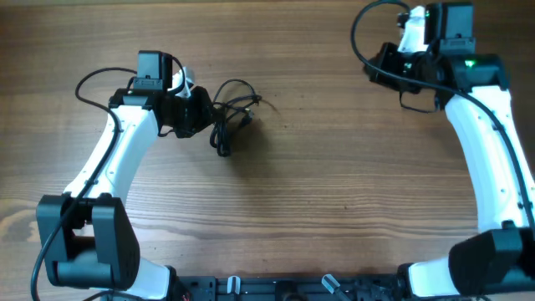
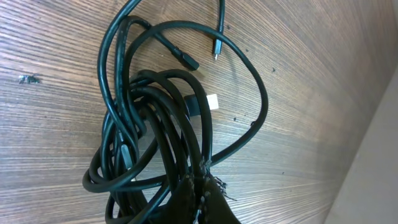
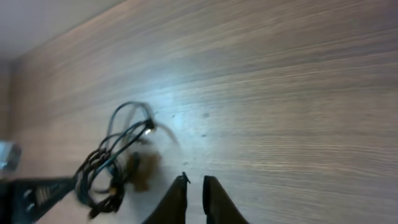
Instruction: Untangle cables
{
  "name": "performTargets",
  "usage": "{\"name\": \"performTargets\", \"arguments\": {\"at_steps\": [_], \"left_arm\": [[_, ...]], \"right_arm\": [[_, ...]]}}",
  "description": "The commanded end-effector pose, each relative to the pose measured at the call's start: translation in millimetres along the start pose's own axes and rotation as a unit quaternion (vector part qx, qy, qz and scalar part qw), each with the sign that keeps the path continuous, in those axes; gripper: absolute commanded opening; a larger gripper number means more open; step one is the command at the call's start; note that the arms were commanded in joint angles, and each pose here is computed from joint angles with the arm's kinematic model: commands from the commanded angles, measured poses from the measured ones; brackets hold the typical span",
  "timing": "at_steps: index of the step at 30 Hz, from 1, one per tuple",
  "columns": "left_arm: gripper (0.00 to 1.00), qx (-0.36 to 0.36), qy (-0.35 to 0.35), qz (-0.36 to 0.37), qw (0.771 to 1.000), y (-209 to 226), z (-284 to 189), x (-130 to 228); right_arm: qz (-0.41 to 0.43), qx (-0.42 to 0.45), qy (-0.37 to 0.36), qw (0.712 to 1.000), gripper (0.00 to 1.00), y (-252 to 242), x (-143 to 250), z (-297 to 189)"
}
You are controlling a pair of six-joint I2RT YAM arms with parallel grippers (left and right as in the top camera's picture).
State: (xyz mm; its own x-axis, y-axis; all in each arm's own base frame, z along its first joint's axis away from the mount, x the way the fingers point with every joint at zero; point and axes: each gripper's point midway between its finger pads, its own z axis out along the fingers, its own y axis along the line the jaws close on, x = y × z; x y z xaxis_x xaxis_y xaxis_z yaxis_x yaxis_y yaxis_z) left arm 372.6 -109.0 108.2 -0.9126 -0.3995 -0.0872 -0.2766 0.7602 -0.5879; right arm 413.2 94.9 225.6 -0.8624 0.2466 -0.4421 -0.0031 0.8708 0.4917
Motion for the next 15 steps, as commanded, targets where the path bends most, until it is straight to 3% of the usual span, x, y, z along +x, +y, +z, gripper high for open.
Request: {"name": "performTargets", "arguments": {"at_steps": [1, 3, 7, 11, 15], "left_arm": [[0.04, 0.062, 0.018, 0.031, 0.997, -24.4, -2.9, 4.8], [0.04, 0.154, 0.038, 0.047, 0.986, -54.1, -12.6, 7.3], [0.04, 0.274, 0.071, 0.048, 0.958, -87.3, -38.3, 8.7], [0.04, 0.318, 0.085, 0.051, 0.943, -98.9, -51.2, 9.1], [0.04, 0.320, 0.089, 0.038, 0.942, -100.3, -52.1, 8.6]], "right_arm": [[-0.048, -0.104, 0.047, 0.992, 0.37, 55.1, 22.2, 8.5], [-0.057, -0.124, 0.073, 0.988, 0.43, 79.2, 38.9, 18.7], [-0.046, -0.134, 0.107, 0.984, 0.46, 101.0, 58.8, 42.5], [-0.029, -0.127, 0.135, 0.982, 0.47, 108.3, 73.9, 65.3], [-0.016, -0.121, 0.151, 0.981, 0.48, 105.5, 80.1, 85.0]]}}
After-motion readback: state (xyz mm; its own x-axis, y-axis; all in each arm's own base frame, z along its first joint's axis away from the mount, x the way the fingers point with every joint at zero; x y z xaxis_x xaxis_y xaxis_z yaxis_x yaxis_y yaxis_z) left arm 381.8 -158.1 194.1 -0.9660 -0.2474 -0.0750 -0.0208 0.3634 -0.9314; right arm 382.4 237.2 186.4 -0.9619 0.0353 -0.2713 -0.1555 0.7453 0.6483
